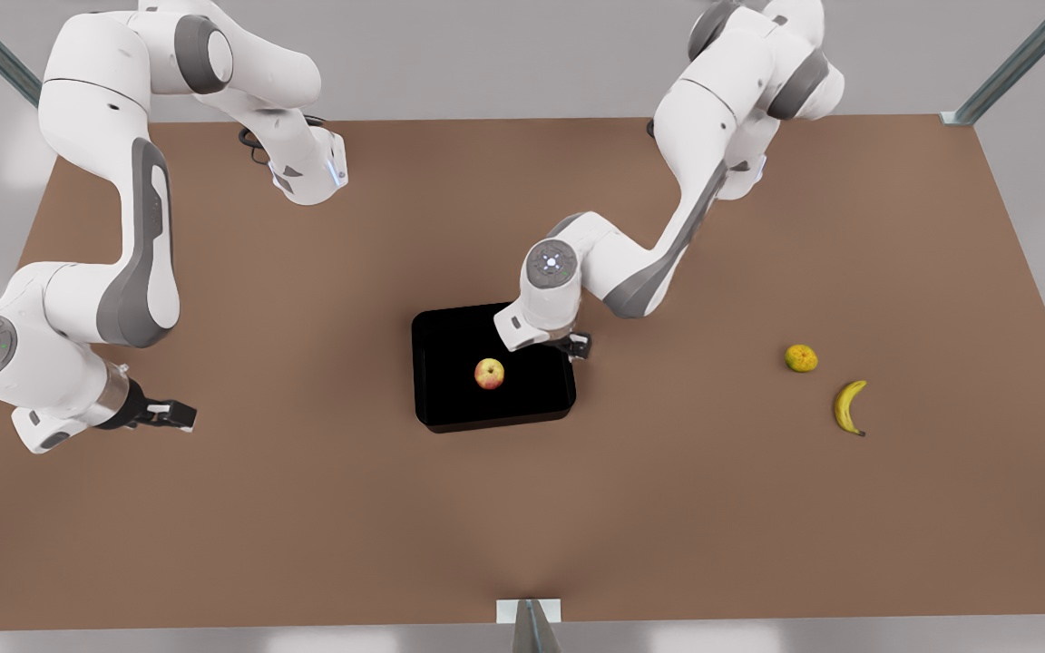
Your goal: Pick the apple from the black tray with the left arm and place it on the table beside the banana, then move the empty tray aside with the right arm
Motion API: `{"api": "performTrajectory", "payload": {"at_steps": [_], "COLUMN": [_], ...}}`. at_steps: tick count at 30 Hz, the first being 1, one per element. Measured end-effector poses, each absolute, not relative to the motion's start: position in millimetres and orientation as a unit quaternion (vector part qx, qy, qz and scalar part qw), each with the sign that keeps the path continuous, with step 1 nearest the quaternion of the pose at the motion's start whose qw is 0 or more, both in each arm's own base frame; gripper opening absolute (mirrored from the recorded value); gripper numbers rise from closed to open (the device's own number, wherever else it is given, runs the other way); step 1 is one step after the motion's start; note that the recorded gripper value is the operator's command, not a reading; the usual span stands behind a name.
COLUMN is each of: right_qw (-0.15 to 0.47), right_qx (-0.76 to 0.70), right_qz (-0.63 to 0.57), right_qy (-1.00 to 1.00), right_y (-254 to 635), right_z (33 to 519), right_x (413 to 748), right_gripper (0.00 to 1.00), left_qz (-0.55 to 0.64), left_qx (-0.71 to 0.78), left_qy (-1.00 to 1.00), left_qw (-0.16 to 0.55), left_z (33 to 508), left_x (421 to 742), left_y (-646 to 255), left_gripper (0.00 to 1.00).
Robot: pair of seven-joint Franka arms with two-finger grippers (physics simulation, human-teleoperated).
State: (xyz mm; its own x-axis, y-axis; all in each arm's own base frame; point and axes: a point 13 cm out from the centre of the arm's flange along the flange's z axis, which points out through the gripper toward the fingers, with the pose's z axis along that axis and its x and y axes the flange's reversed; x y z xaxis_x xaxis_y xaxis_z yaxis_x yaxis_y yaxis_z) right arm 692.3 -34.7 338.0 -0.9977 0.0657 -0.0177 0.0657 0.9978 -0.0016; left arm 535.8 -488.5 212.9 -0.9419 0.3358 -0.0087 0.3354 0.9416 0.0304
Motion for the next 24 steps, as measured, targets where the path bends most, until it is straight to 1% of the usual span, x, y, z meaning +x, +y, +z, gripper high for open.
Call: {"api": "performTrajectory", "payload": {"at_steps": [2,4,8,16,24], "right_qw": [0.007,0.006,0.004,0.003,0.002], "right_qx": [0.033,0.033,0.032,0.031,0.031], "right_qz": [-0.001,-0.001,-0.001,-0.001,-0.001], "right_qy": [0.999,0.999,0.999,1.000,1.000], "right_y": [-34,-34,-33,-32,-32], "right_z": [338,337,337,337,337], "right_x": [691,691,690,690,689], "right_gripper": [1.00,1.00,1.00,1.00,1.00], "left_qz": [-0.002,-0.014,-0.021,0.009,-0.004], "left_qx": [0.144,0.112,0.053,-0.003,-0.060], "left_qy": [0.989,0.992,0.996,0.998,0.995], "left_qw": [0.033,0.049,0.062,0.064,0.077], "left_z": [201,191,159,100,75], "left_x": [547,556,560,524,526], "left_y": [-530,-553,-576,-586,-590], "left_gripper": [1.00,1.00,1.00,1.00,1.00]}}
